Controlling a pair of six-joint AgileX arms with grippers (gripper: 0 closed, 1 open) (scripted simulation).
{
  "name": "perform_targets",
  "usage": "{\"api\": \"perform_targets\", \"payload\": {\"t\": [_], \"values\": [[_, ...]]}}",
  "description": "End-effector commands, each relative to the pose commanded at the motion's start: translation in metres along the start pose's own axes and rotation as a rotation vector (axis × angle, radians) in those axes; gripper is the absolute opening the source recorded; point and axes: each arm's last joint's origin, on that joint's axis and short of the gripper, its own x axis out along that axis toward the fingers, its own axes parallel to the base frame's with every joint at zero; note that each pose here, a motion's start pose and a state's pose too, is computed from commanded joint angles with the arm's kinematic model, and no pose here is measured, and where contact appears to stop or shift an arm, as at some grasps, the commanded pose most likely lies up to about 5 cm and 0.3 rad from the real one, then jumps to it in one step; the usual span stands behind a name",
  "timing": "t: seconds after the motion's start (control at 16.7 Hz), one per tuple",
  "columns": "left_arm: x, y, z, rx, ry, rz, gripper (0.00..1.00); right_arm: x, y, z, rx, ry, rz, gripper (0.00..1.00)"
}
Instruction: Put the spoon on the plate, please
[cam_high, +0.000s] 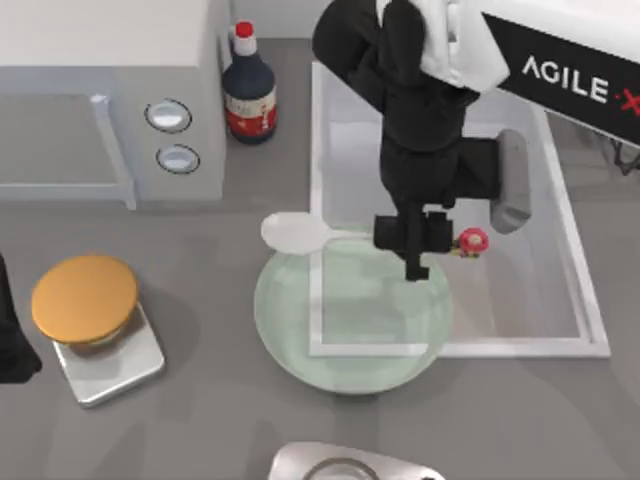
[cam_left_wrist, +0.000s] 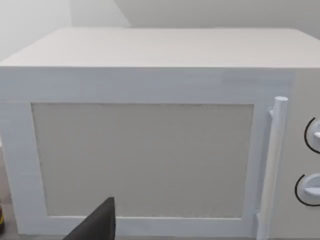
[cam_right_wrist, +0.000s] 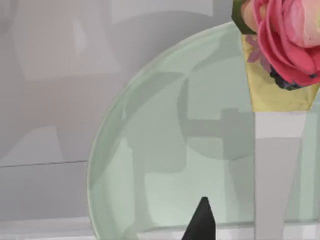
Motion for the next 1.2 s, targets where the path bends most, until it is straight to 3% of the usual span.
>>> {"api": "perform_targets", "payload": {"t": [0.42, 0.72, 1.02, 1.2], "values": [[0.0, 0.0, 0.0, 0.0, 0.0, 0.0, 1.0, 0.036, -0.006, -0.029, -0.066, 0.046, -0.005, 0.0], [0.0, 0.0, 0.0, 0.0, 0.0, 0.0, 1.0, 0.074, -0.014, -0.039, -0.092, 0.014, -0.053, 0.0], [0.0, 0.0, 0.0, 0.0, 0.0, 0.0, 1.0, 0.074, -0.015, -0.039, -0.092, 0.013, -0.054, 0.0], [0.0, 0.0, 0.0, 0.0, 0.0, 0.0, 1.0, 0.074, -0.015, -0.039, -0.092, 0.013, -0.054, 0.23]]}}
